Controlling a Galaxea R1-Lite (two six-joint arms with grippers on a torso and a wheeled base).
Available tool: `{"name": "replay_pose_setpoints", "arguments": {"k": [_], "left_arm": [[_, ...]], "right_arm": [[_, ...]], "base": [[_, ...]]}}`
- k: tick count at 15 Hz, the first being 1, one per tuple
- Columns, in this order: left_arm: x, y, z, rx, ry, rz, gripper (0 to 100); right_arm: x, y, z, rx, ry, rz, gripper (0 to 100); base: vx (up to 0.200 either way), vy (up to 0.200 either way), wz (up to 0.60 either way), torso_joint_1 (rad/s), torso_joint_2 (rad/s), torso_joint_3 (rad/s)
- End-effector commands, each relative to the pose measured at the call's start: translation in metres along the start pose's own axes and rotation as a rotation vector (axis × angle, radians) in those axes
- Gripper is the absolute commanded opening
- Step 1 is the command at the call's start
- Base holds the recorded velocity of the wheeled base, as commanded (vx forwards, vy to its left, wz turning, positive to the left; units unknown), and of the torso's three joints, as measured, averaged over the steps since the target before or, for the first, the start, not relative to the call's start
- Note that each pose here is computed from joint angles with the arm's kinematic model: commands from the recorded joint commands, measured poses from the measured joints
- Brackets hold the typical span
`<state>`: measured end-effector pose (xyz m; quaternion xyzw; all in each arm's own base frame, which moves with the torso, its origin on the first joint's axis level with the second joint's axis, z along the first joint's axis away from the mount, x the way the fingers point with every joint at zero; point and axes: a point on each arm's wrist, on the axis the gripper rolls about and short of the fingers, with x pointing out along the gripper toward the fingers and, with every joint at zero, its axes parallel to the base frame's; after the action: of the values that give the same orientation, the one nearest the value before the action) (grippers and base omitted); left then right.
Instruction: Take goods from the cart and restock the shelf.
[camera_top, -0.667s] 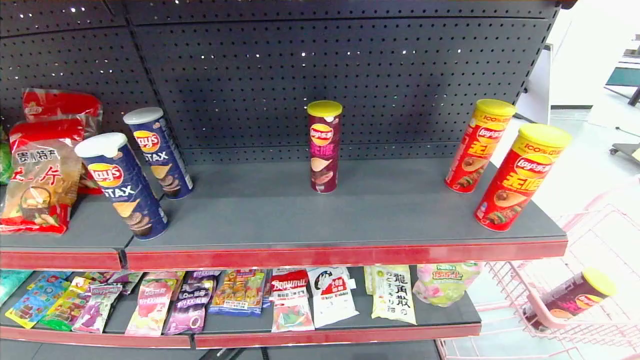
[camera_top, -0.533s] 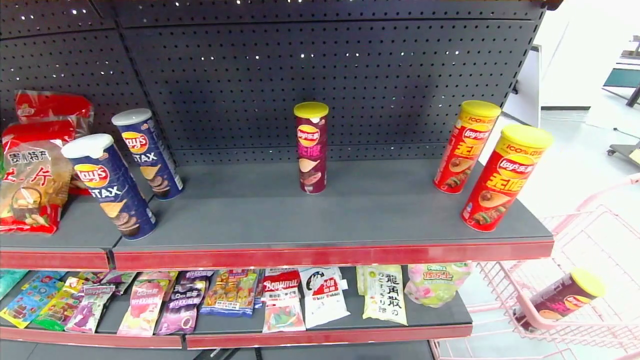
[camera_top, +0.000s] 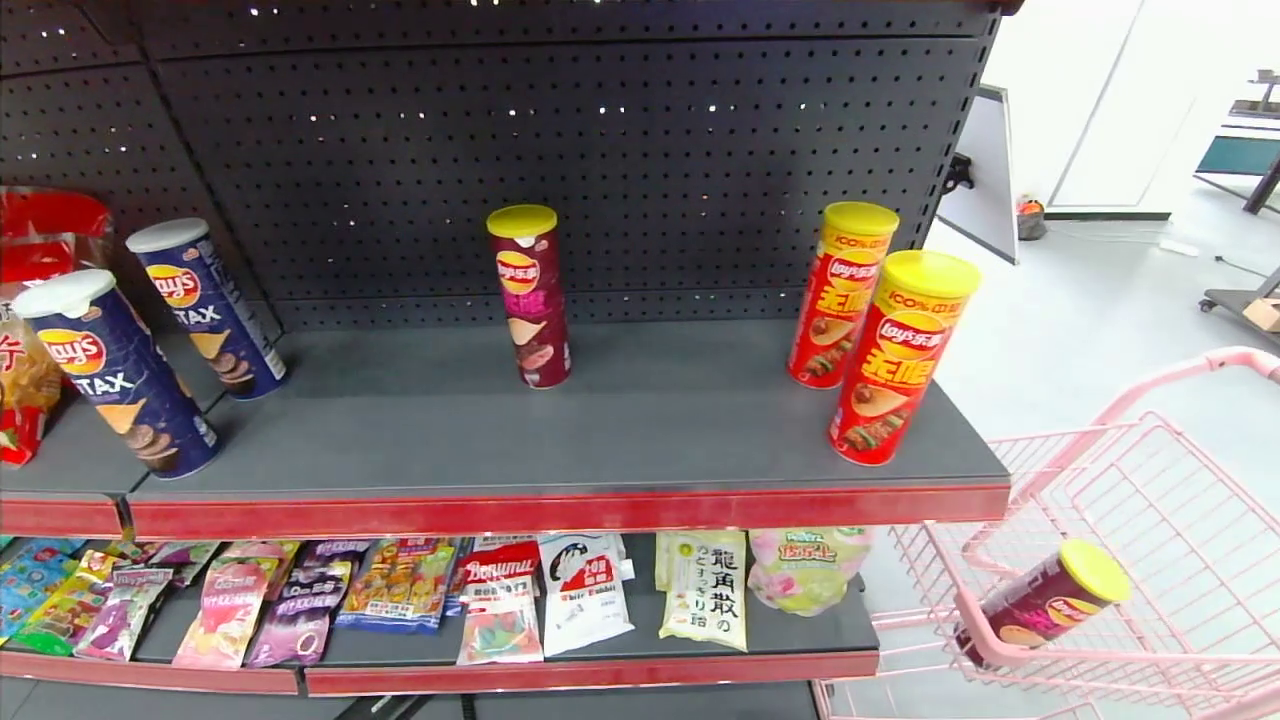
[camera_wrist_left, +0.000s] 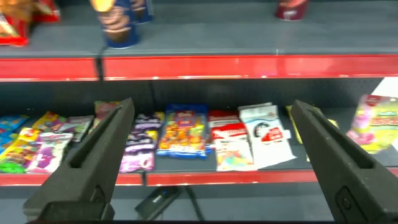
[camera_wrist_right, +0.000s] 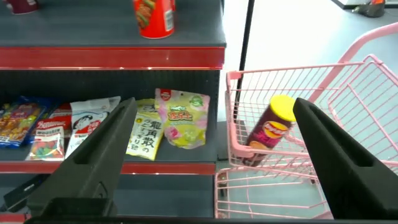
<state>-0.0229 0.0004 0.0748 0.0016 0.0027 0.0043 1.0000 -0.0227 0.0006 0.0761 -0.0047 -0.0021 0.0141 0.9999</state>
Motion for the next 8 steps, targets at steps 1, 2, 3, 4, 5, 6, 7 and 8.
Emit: {"name": "replay_pose_setpoints", "arguments": {"k": [1, 2, 3, 4, 5, 6, 7, 8], "left_arm": [[0.0001, 0.0, 0.0, 0.0, 0.001, 0.001, 100], [0.0001, 0.0, 0.0, 0.0, 0.001, 0.001, 100], [0.0001, 0.0, 0.0, 0.0, 0.001, 0.001, 100], [0.0001, 0.0, 0.0, 0.0, 0.001, 0.001, 100], [0.0001, 0.0, 0.0, 0.0, 0.001, 0.001, 100], [0.0001, 0.0, 0.0, 0.0, 0.001, 0.001, 100], [0.0001, 0.0, 0.0, 0.0, 0.001, 0.001, 100], [0.0001, 0.0, 0.0, 0.0, 0.001, 0.001, 100]], "right_arm": [[0.0, 0.0, 0.0, 0.0, -0.001, 0.001, 100], [0.0, 0.0, 0.0, -0.001, -0.001, 0.001, 100], [0.0, 0.0, 0.0, -0.001, -0.001, 0.001, 100], [0.0, 0.0, 0.0, -0.001, -0.001, 0.001, 100], [0.0, 0.0, 0.0, -0.001, -0.001, 0.001, 100], [0.0, 0.0, 0.0, 0.0, -0.001, 0.001, 100], [0.0, 0.0, 0.0, 0.0, -0.001, 0.001, 100], [0.0, 0.0, 0.0, 0.0, -0.001, 0.001, 100]], "base": [[0.0, -0.2, 0.0, 0.007, 0.0, 0.007], [0.0, -0.2, 0.0, 0.002, 0.0, 0.002], [0.0, -0.2, 0.0, -0.002, 0.0, 0.002], [0.0, -0.2, 0.0, 0.002, 0.0, 0.002], [0.0, -0.2, 0.0, 0.007, 0.01, -0.002], [0.0, -0.2, 0.0, -0.002, 0.0, 0.002], [0.0, -0.2, 0.0, 0.002, 0.0, -0.007], [0.0, -0.2, 0.0, -0.002, 0.0, 0.002]]}}
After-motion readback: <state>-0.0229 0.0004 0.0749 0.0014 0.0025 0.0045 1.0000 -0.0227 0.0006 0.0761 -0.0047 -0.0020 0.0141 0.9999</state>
